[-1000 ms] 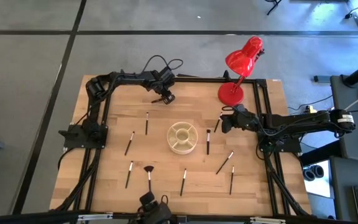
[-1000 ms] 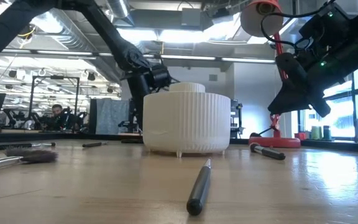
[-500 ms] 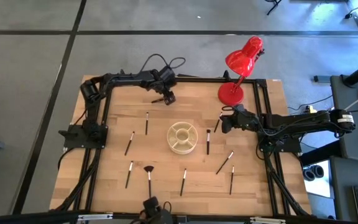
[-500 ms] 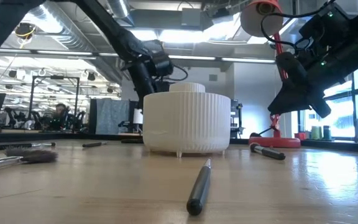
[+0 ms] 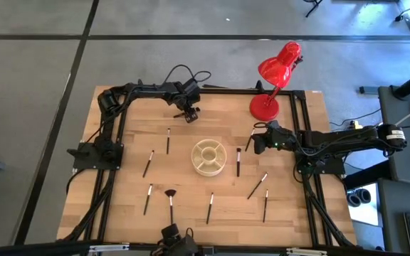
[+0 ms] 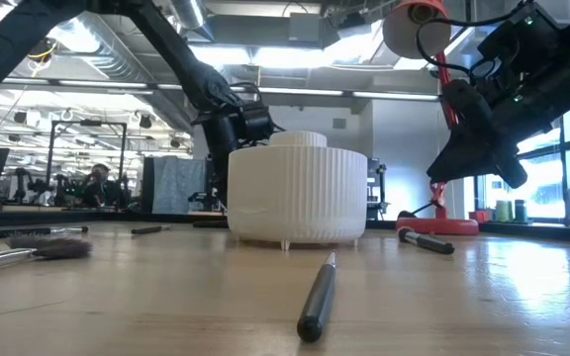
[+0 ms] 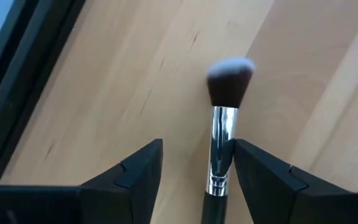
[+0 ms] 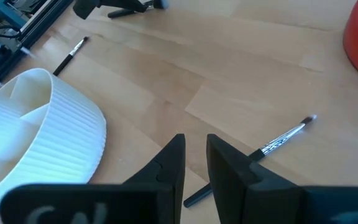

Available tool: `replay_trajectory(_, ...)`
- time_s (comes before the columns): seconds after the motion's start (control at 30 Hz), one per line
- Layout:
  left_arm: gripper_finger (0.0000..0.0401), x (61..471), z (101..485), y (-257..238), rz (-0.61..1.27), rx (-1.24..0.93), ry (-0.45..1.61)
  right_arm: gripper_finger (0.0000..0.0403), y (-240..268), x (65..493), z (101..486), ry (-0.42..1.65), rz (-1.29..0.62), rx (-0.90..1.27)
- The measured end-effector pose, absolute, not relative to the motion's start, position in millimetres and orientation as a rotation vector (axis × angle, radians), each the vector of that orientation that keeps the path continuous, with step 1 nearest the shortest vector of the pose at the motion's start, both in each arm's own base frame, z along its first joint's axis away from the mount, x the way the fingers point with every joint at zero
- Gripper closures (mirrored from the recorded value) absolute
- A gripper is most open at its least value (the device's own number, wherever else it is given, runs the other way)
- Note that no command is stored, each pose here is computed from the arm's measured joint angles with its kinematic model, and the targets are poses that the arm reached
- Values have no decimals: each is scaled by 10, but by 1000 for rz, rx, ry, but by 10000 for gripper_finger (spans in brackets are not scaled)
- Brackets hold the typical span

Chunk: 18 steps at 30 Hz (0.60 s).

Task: Put items in baskets/containers
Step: Put the black powder brush into the white brush holder

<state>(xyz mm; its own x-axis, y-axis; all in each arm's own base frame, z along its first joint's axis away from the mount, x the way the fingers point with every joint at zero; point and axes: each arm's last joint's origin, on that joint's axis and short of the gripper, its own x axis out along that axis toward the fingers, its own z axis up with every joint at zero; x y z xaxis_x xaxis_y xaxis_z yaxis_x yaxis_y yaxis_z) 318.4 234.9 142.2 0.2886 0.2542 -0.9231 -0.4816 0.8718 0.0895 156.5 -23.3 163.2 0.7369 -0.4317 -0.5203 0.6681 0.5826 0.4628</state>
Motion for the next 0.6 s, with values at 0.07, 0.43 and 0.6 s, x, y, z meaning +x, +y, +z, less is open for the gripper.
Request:
replay_trajectory(0.07,223,3177,1423,2361,499,-225,1179,336,-233,1565,1632,374,-659,691)
replay_trajectory(0.43,275,3202,1329,2380,502,-236,1185,336,-228,1567,1631,382,-643,697)
replay_trajectory(0.6,291,3208,1269,2383,496,-243,1199,336,-228,1567,1631,382,-643,697)
